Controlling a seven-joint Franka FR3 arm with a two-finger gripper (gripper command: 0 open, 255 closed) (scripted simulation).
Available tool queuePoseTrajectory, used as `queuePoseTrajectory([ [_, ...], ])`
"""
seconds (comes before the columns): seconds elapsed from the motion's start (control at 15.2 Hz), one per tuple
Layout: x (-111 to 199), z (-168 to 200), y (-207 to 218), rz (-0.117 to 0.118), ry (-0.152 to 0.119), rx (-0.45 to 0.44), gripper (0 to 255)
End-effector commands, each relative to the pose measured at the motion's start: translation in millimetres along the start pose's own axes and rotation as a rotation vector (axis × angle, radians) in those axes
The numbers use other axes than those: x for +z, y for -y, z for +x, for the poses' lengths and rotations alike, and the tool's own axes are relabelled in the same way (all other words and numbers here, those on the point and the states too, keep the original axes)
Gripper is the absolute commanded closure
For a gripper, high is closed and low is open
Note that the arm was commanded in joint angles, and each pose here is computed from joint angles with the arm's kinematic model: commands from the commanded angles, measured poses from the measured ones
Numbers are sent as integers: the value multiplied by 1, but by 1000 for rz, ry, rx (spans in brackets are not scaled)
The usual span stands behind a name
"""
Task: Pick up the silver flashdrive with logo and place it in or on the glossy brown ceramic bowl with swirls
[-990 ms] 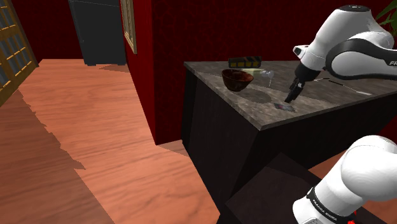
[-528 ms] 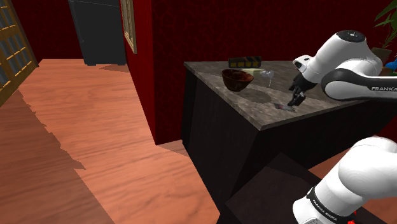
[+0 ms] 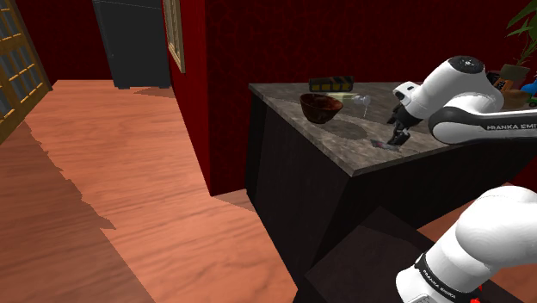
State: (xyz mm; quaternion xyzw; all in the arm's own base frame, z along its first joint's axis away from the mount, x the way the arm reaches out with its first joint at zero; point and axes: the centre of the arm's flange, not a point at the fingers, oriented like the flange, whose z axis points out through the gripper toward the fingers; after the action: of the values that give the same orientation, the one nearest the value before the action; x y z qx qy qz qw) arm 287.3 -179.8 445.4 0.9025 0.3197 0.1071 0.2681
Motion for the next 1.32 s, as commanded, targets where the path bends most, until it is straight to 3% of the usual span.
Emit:
queuePoseTrajectory([
  [0.0,14,0,-1,-1,-1,-1,0],
  [0.53,14,0,-1,-1,-1,-1,0],
  [0.59,14,0,-1,-1,-1,-1,255],
  [1.19,14,0,-1,-1,-1,-1,255],
  [1.25,14,0,-1,-1,-1,-1,0],
])
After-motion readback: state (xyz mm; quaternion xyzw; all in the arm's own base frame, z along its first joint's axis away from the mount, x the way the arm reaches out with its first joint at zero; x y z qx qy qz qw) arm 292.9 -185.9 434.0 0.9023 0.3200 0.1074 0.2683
